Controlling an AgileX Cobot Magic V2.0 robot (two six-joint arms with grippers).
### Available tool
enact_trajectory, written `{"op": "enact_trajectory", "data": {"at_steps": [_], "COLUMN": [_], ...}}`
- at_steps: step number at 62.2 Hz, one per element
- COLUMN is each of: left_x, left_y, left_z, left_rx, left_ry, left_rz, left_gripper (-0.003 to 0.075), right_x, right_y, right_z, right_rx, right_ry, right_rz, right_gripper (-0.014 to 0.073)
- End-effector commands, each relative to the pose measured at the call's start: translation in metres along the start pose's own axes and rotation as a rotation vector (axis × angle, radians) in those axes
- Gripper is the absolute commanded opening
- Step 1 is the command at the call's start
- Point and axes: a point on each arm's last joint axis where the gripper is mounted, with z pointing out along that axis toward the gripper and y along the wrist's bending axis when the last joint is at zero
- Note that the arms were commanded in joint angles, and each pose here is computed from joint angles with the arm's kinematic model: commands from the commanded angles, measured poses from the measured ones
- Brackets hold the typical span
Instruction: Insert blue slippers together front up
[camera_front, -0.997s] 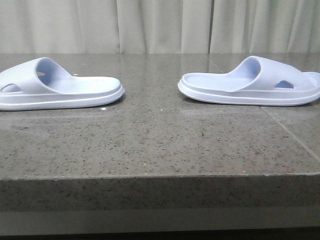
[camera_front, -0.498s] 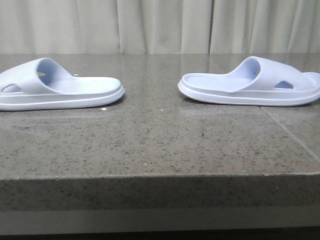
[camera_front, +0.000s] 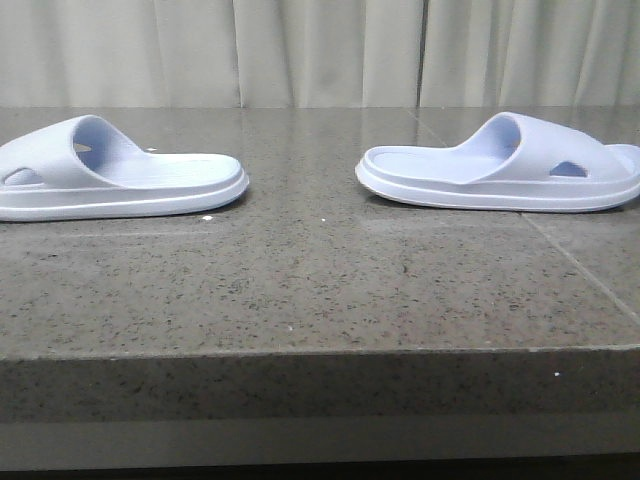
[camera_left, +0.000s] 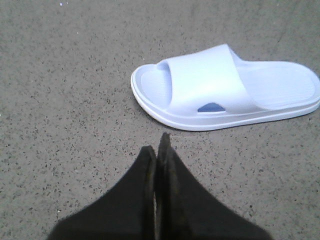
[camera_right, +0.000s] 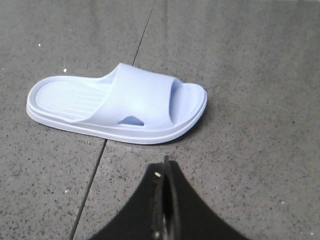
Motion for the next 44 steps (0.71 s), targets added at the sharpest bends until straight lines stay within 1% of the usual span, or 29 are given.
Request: {"op": "enact_trajectory", "data": {"at_steps": [1,13,21,26,29,34,35,37,38,40,41,44], "left_x": [-0.0169,-0.0182,-0.0184,-0.0184,-0.0184,-0.0184,-0.0184,-0.0186,-0.0186,-0.0189,-0.0192,-0.0200], "left_y": [-0.0007,-0.0016,-0.0015,-0.0013,-0.0013,-0.0012,-0.0012,-0.0012,-0.0012,-0.0012,-0.0011,-0.0011], "left_z": [0.0033,0.0126,0.0125,0.0125,0.0125,0.0125,0.0125,0.0125,0.0125,0.0125,0.0125,0.0124], "left_rx": [0.004,0.016,0.015,0.014,0.014,0.013,0.013,0.013,0.013,0.013,0.013,0.012], "left_ry": [-0.072,-0.057,-0.060,-0.060,-0.060,-0.060,-0.060,-0.062,-0.061,-0.066,-0.068,-0.078], "left_rz": [-0.004,-0.034,-0.033,-0.034,-0.034,-0.032,-0.032,-0.032,-0.032,-0.032,-0.032,-0.032], "left_gripper": [-0.0020,-0.0020,-0.0020,-0.0020,-0.0010,0.0064,0.0096,0.0146,0.0174,0.0253,0.0302,0.0395], "right_x": [-0.0139,-0.0084,-0.0075,-0.0070,-0.0070,-0.0070,-0.0068,-0.0068,-0.0068,-0.0068,-0.0069,-0.0069], "right_y": [-0.0006,-0.0008,-0.0007,-0.0009,-0.0010,-0.0010,-0.0010,-0.0010,-0.0010,-0.0010,-0.0010,-0.0010], "right_z": [0.0033,0.0088,0.0088,0.0088,0.0088,0.0088,0.0088,0.0088,0.0088,0.0088,0.0088,0.0088], "right_rx": [0.010,0.008,0.008,0.009,0.011,0.011,0.011,0.011,0.011,0.011,0.011,0.011], "right_ry": [-0.055,0.016,0.026,0.031,0.032,0.032,0.034,0.034,0.034,0.034,0.033,0.033], "right_rz": [-0.011,-0.009,-0.010,-0.014,-0.018,-0.019,-0.019,-0.019,-0.019,-0.019,-0.019,-0.019], "right_gripper": [-0.0068,-0.0068,-0.0066,-0.0045,0.0014,0.0141,0.0188,0.0255,0.0305,0.0384,0.0411,0.0477]}}
